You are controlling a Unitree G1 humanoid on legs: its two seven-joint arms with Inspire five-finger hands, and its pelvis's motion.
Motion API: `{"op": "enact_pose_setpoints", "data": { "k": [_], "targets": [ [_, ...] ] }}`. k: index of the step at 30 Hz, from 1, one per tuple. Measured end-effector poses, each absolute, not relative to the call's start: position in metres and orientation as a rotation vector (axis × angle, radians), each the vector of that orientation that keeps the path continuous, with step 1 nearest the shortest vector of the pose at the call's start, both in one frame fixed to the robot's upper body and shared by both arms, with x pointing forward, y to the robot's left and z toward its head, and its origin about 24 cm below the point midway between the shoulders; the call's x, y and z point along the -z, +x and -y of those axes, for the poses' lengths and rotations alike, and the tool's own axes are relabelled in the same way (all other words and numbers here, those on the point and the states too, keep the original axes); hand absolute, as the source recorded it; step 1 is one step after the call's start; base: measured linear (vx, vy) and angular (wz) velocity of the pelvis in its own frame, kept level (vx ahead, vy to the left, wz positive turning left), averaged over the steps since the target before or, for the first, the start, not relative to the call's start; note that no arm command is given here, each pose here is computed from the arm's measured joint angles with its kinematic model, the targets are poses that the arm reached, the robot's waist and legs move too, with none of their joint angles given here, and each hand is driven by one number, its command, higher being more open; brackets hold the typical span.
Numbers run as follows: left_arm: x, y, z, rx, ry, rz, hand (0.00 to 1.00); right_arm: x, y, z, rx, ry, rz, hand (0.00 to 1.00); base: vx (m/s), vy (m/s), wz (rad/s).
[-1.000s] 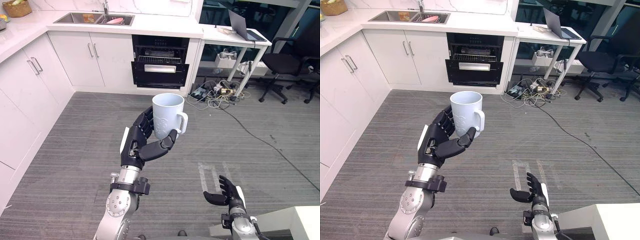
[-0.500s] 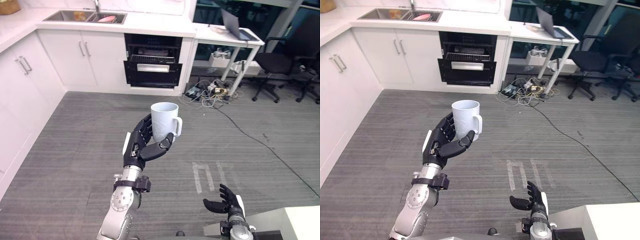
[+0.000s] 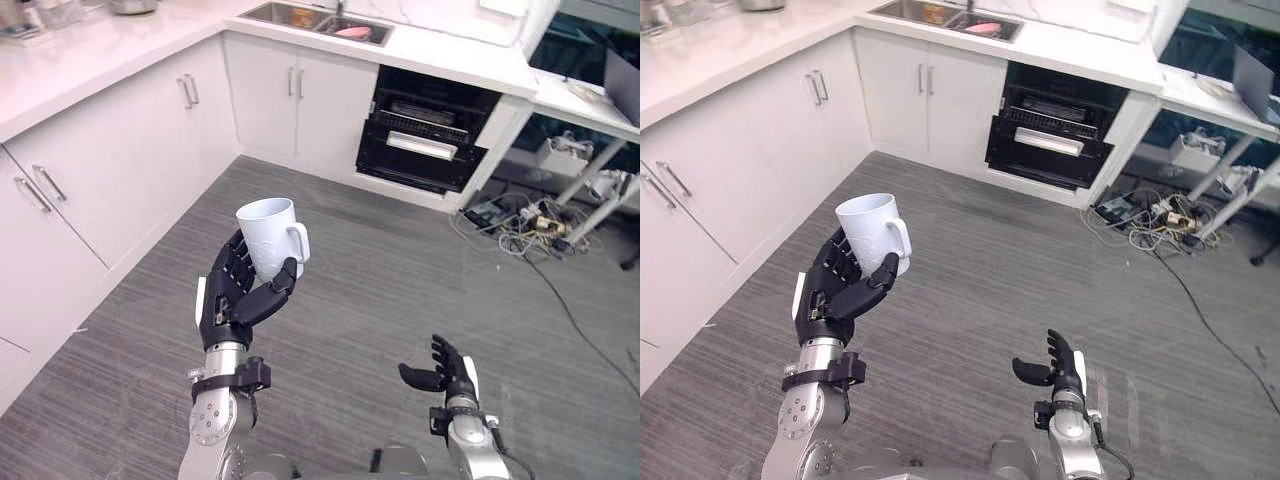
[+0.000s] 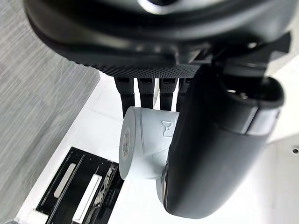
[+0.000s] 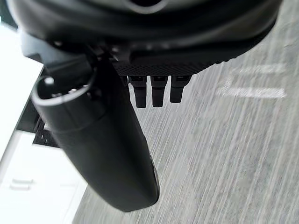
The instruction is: Walk over to the sink, pick up the cup, carry it to the dishwasher, place the cup inside the dishwasher, then close the dishwasher door
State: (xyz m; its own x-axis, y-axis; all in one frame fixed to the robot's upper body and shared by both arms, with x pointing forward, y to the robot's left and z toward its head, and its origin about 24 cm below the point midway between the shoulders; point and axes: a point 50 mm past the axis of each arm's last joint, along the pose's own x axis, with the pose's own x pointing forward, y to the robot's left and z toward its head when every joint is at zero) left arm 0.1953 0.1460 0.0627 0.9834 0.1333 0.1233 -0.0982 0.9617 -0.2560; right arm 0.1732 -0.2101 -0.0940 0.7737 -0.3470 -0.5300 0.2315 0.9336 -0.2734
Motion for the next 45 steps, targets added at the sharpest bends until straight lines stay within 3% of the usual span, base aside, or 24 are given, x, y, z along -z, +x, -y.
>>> {"op": "enact_pose_setpoints", "data": {
  "k": [6,10,16,22,26,34,41,45],
  "targets": [
    [-0.061,0.207,-0.115,0.008,-0.286,0.128,0.30,0.087,0.167,0.230,0.340,-0.253,-0.592,0.90,0.51,-0.060,1.00],
    [-0.060,0.208,-0.101,0.040,-0.332,0.111,0.30,0.073,0.171,0.224,0.316,-0.255,-0.523,0.90,0.52,-0.100,0.58],
    [-0.063,0.206,-0.099,0.077,-0.358,0.133,0.30,0.061,0.180,0.211,0.337,-0.178,-0.437,0.90,0.45,-0.019,0.14],
    [-0.054,0.211,-0.105,0.072,-0.301,0.091,0.30,0.091,0.168,0.207,0.347,-0.151,-0.598,0.90,0.47,0.264,-0.14],
    [-0.050,0.210,-0.112,0.078,-0.256,0.071,0.30,0.090,0.171,0.204,0.341,-0.146,-0.591,0.90,0.35,0.240,-0.72],
    [-0.056,0.215,-0.114,0.098,-0.214,0.099,0.30,0.064,0.215,0.180,0.216,-0.156,-0.443,0.90,0.45,0.110,-0.76],
    [-0.048,0.219,-0.097,0.112,-0.214,0.071,0.30,0.045,0.212,0.207,0.249,-0.235,-0.368,0.90,0.60,0.008,-0.28],
    [-0.049,0.211,-0.087,0.131,-0.252,0.070,0.30,0.010,0.206,0.201,0.303,-0.184,-0.195,0.90,0.46,0.020,-0.51]
  ]
}}
